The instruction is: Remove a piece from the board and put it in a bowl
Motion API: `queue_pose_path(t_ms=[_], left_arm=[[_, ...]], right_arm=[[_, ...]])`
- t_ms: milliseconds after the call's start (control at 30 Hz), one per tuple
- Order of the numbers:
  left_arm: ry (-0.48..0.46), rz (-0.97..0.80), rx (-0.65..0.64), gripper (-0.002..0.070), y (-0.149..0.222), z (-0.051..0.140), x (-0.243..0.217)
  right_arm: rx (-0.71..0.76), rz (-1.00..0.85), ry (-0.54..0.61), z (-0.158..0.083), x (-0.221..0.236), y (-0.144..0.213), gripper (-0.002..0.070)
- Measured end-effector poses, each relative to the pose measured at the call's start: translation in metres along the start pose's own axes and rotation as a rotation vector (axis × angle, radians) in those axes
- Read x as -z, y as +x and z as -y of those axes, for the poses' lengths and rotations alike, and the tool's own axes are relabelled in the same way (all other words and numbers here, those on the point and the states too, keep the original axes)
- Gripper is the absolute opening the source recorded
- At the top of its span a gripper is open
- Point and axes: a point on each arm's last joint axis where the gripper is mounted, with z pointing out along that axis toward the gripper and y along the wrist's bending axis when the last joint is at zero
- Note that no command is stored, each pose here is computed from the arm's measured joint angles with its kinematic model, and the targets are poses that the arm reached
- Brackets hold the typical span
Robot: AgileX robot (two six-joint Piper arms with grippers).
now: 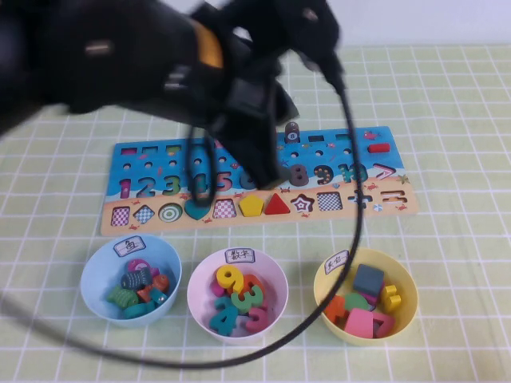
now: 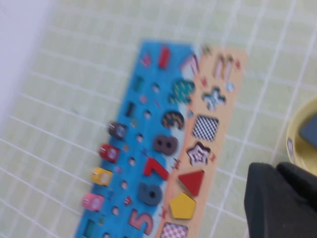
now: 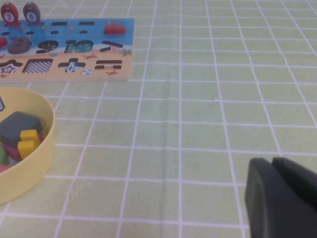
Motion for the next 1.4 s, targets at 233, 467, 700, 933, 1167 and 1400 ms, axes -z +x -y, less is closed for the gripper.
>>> queue_pose_path(t_ms=[233, 467, 700, 933, 1167, 1400], left_arm=[[-0.046, 0.078, 0.038, -0.0002, 0.035, 0.018, 0.063], [-0.058, 0.109, 0.111, -0.0002, 0.079, 0.043, 0.093], [-0.07, 0.131, 0.153, -0.0002, 0.103, 0.056, 0.112], [-0.034, 0.01, 0.147, -0.0002, 0.117, 0.062, 0.106], [-0.072, -0.027, 0.11, -0.0002, 0.12, 0.059, 0.106], [-0.072, -0.03, 0.147, -0.0003, 0.12, 0.059, 0.101]], right_arm=[[0.0, 0.0, 0.0, 0.0, 0.0, 0.0, -0.0017], [0.0, 0.0, 0.0, 0.0, 0.0, 0.0, -0.0017], [0.0, 0.0, 0.0, 0.0, 0.0, 0.0, -0.0017], [0.0, 0.0, 0.0, 0.0, 0.0, 0.0, -0.0017], [0.0, 0.0, 0.0, 0.0, 0.0, 0.0, -0.0017], [-0.001, 0.0, 0.0, 0.0, 0.0, 0.0, -0.0017]])
